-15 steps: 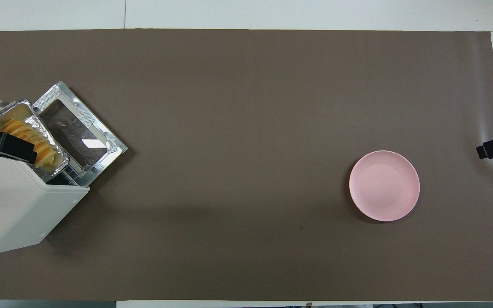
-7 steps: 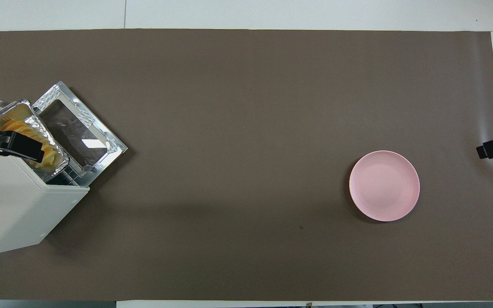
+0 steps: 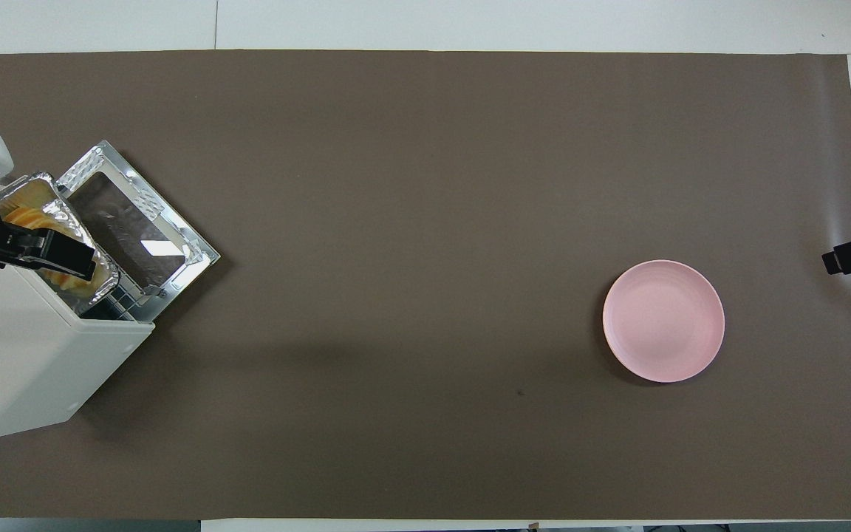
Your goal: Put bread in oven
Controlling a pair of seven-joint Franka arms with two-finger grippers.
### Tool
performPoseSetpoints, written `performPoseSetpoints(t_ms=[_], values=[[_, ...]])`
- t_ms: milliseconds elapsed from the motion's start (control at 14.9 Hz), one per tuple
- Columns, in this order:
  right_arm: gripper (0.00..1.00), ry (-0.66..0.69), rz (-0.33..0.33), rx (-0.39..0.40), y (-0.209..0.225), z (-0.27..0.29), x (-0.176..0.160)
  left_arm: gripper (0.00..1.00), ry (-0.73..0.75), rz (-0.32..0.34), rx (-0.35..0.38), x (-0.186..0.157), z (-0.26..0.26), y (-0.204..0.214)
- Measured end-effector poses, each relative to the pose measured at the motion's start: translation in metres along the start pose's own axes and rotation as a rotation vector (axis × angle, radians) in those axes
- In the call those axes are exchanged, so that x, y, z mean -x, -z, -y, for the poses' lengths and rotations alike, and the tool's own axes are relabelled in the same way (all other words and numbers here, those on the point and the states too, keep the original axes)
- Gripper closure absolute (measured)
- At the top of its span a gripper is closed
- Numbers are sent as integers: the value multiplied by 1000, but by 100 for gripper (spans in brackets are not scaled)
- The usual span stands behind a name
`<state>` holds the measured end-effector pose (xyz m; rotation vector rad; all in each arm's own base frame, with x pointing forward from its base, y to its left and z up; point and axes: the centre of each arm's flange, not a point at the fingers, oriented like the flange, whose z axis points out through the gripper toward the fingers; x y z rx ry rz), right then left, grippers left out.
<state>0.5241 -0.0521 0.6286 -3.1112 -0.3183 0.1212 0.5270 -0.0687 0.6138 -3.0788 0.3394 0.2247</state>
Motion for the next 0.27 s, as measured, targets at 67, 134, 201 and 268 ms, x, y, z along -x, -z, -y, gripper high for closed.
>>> performPoseSetpoints(t_ms=[67,134,201,268], values=[[0,0,0,0,0,0,0,0,-1,-2,2,0,-1,0],[0,0,0,0,0,0,0,0,-1,-7,8,0,-1,1],[0,0,0,0,0,0,0,0,-1,-13,14,1,-2,3],[0,0,0,0,0,0,0,0,1,-16,17,1,-1,4]])
